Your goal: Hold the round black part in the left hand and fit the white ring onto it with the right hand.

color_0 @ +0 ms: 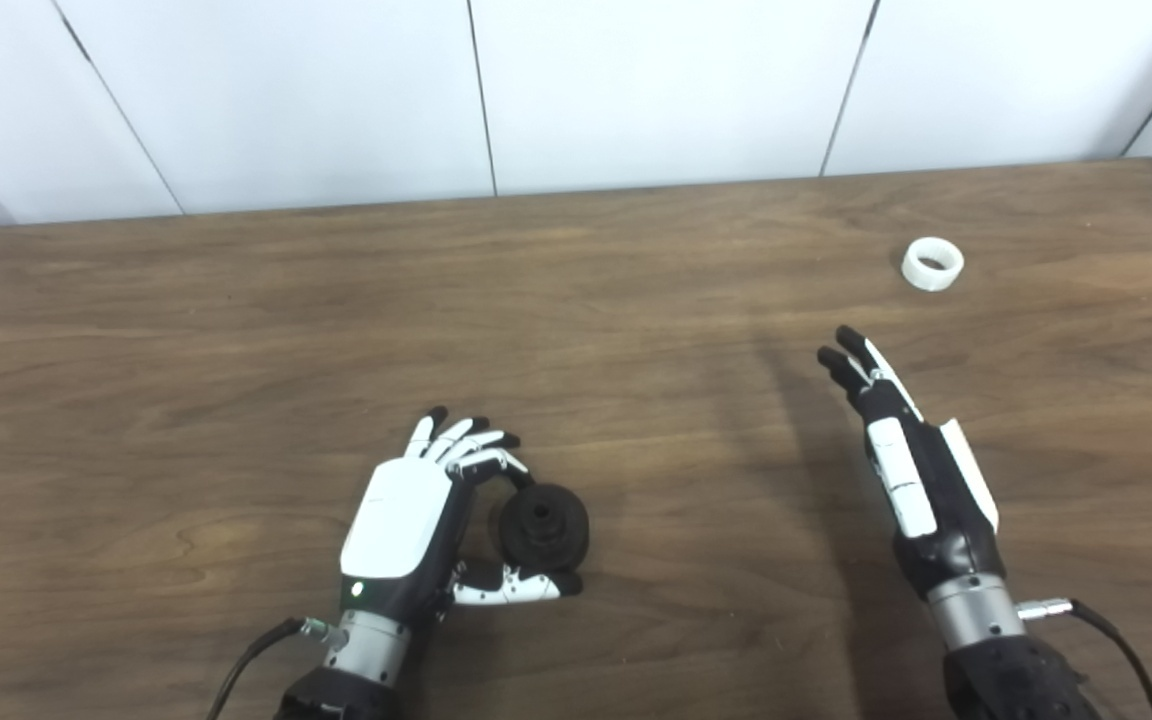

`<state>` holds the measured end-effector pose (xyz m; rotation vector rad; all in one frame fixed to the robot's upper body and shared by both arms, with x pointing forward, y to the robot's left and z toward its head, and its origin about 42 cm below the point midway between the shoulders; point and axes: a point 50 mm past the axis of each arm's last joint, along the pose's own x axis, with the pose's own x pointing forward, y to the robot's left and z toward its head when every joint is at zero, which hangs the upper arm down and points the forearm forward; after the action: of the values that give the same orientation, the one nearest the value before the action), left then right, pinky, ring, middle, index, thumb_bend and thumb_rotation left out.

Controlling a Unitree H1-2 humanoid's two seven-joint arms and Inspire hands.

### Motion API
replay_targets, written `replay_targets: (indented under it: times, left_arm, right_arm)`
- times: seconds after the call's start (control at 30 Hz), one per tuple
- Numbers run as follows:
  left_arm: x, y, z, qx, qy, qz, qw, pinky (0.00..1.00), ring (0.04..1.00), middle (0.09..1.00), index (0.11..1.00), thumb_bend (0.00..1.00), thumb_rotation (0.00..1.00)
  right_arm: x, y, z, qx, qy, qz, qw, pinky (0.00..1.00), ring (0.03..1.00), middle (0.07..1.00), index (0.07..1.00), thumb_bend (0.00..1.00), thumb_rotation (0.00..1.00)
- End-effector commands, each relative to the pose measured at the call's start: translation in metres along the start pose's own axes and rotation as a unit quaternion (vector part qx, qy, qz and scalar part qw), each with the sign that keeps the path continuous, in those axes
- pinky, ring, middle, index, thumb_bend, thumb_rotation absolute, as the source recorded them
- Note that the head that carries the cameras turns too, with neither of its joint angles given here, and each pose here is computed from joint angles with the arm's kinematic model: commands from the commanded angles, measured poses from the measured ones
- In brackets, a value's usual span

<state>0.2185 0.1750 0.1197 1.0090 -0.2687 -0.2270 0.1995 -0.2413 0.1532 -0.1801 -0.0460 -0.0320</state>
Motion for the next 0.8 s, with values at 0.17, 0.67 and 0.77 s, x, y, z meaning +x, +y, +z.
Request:
replay_targets:
  times: [0.17, 0.67, 0.77]
  left_arm:
    - [0.000, -0.004, 0.002, 0.033, -0.014, -0.003, 0.999, 1.00, 0.885, 0.785, 0.486, 0.52, 0.05]
    - [-0.001, -0.003, -0.003, 0.037, -0.010, -0.008, 0.999, 1.00, 0.879, 0.781, 0.486, 0.52, 0.05]
    - [-0.003, -0.001, -0.008, 0.037, -0.013, -0.006, 0.999, 1.00, 0.875, 0.776, 0.486, 0.52, 0.05]
  right_arm:
    - [0.008, -0.005, 0.023, 0.022, -0.041, -0.026, 0.999, 1.00, 0.946, 0.909, 0.938, 0.52, 1.00]
    - [0.062, -0.038, 0.068, -0.194, -0.040, -0.062, 0.978, 0.85, 0.880, 0.880, 0.841, 0.55, 0.80]
    - [0.077, -0.044, 0.075, -0.228, -0.044, -0.063, 0.971, 0.82, 0.860, 0.870, 0.834, 0.53, 0.71]
